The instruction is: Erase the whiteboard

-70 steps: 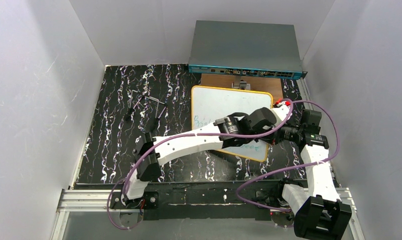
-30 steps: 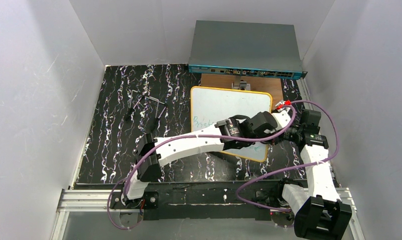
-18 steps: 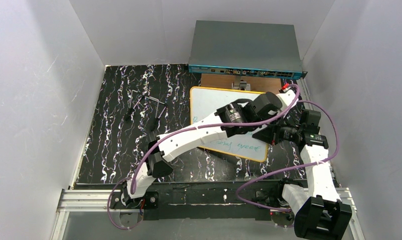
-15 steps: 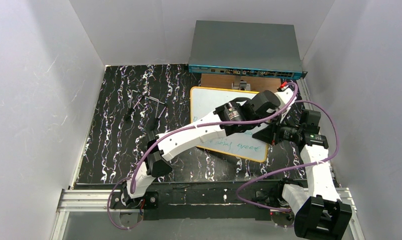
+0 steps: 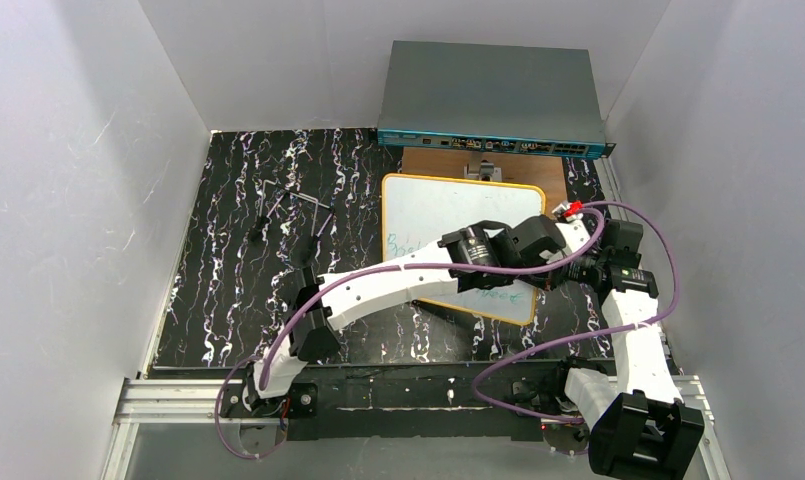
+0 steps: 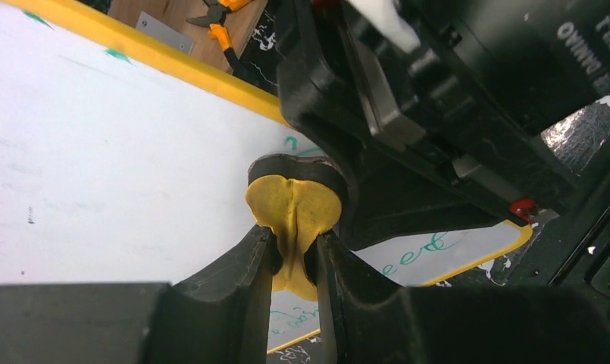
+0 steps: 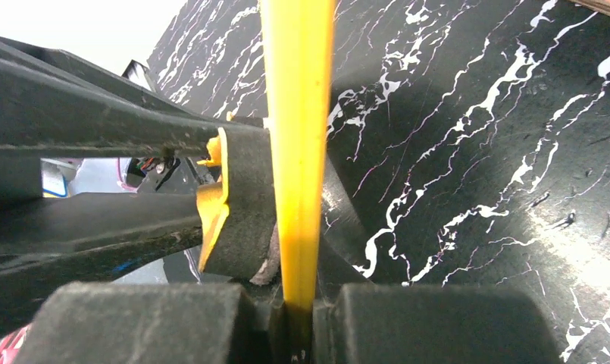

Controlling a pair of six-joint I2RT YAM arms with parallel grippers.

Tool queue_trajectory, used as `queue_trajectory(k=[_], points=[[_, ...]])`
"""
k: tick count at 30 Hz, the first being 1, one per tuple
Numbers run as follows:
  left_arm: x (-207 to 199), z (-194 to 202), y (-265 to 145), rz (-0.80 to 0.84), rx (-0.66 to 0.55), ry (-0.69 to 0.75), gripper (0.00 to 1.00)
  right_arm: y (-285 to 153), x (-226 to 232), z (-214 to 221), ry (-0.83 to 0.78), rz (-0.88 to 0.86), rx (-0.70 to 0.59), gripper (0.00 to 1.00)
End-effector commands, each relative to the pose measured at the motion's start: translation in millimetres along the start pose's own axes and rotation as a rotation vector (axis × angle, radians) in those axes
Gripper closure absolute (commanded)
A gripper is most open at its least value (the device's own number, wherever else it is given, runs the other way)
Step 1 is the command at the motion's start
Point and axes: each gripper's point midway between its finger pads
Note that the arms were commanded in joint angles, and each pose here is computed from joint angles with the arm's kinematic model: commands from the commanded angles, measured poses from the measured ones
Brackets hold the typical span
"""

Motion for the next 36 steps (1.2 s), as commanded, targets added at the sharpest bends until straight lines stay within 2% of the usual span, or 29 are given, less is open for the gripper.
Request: queue_trajectory(k=[1,4,7,12,16,19,22,27,29,33,36], points=[[26.1,-21.7,-7.9,-0.021,-0.04,-0.018,1.0,-3.1,25.5,-27.6,-0.166,-0.111,-0.056,0.99],[51.3,-27.2,-6.0,-0.056,-0.047,-0.056,1.0,-3.4,25.7,-27.8,-0.169,-0.11,-0.058,0.99],[54.0,-26.4,-6.4,-0.044,-0.049,-0.063,1.0,-3.6,26.1,-28.6,-0.17,-0.111,-0.059,0.99],[23.6,-4.8,-2.7,0.038,-0.001,-0.062,1.0,-3.5,25.9,-28.4,-0.17,-0.111,-0.058,0.99],[-7.6,-0.7,-6.3,0.098,0.004,-0.036,1.0,-3.3,25.6,-28.4,-0.167,-0.113,-0.058,0.99],[-13.5,0.1,-4.0,0.107,0.005,-0.032,1.0,-3.5,25.4,-28.3,-0.166,-0.11,-0.058,0.99],[4.2,-3.3,1.8,0.084,-0.014,-0.083,1.0,-3.6,25.1,-28.1,-0.167,-0.108,-0.059,0.99],[70.3,-27.2,-3.0,0.055,-0.148,-0.35,1.0,-4.1,26.5,-28.3,-0.17,-0.112,-0.061,0.99],[87.9,-40.0,-6.9,0.064,-0.201,-0.411,1.0,-4.2,26.4,-28.9,-0.17,-0.112,-0.061,0.99],[105.9,-53.2,-8.2,0.074,-0.25,-0.472,1.0,-4.5,26.7,-29.2,-0.172,-0.111,-0.062,0.99],[108.9,-45.1,-6.2,0.079,-0.247,-0.513,1.0,-5.1,26.8,-29.3,-0.172,-0.109,-0.064,0.99]])
Point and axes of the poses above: each gripper's point midway between its finger pads, its own y axis out along the fingers, its own x axis along the line the jaws close on, z = x × y, and after that the axes turned 3 degrees about y, right-handed
